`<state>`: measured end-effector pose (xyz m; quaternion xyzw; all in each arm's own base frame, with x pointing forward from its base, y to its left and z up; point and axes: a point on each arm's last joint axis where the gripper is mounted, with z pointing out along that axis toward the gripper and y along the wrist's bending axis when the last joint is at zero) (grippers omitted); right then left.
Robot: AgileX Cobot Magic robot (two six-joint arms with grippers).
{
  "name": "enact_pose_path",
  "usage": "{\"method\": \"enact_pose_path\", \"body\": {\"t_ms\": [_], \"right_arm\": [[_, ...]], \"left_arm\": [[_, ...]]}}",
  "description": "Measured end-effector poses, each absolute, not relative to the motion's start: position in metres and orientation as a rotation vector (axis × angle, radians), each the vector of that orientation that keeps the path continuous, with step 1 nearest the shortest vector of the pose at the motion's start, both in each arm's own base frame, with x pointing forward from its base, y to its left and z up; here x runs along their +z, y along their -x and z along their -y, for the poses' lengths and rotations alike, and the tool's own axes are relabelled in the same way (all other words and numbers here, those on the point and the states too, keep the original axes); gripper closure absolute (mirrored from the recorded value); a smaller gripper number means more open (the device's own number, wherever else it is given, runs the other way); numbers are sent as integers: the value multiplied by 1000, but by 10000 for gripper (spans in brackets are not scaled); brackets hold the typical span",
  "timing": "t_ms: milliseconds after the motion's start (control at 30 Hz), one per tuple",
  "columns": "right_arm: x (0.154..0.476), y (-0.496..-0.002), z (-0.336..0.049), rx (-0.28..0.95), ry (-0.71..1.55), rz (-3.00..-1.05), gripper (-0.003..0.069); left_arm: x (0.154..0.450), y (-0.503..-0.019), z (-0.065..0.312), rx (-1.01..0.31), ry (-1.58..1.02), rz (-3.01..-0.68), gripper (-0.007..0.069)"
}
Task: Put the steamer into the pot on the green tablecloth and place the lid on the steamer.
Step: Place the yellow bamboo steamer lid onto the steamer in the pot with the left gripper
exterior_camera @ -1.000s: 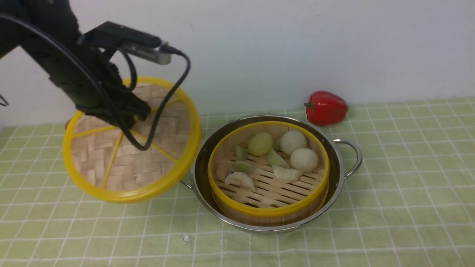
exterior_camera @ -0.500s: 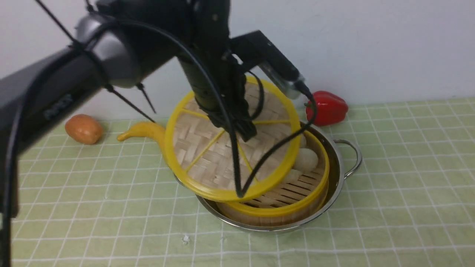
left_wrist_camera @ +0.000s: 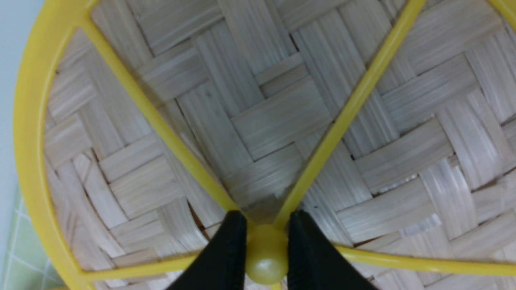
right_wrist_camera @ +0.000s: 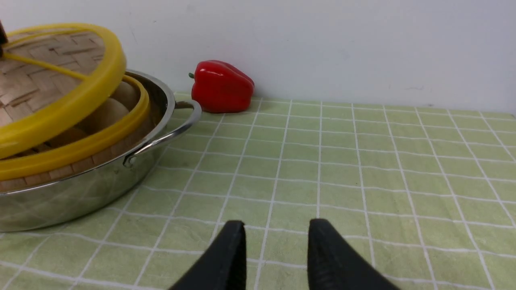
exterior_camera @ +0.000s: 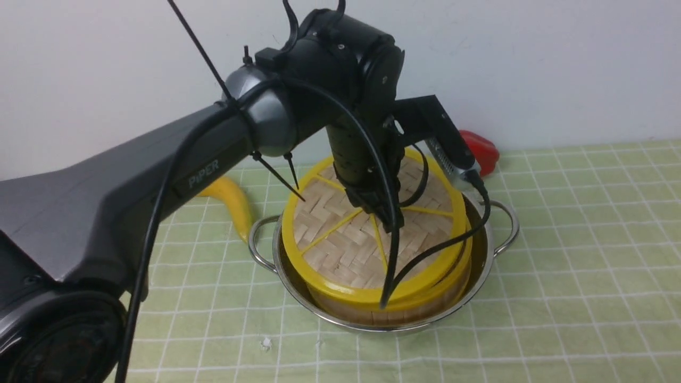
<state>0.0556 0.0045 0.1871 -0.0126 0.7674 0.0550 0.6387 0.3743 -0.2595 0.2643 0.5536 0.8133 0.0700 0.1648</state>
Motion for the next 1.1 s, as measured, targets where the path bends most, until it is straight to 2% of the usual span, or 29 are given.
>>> {"method": "enact_pose_path", "body": {"t_ms": [533, 767, 833, 900, 1100], "right_arm": [[187, -56, -5, 126, 29, -1751, 417], [187, -56, -5, 129, 26, -1751, 417], [187, -56, -5, 129, 26, -1751, 417], [187, -56, -5, 129, 26, -1751, 417], [187, -56, -5, 129, 26, -1751, 417]], "left_arm": [[268, -377, 262, 210, -1615, -2239, 504], [306, -372, 257, 233, -1590, -2208, 504], [309, -371, 258, 210, -1610, -2187, 504], [307, -371, 260, 189, -1632, -2179, 504], [273, -379, 268, 187, -1732, -2213, 504]]}}
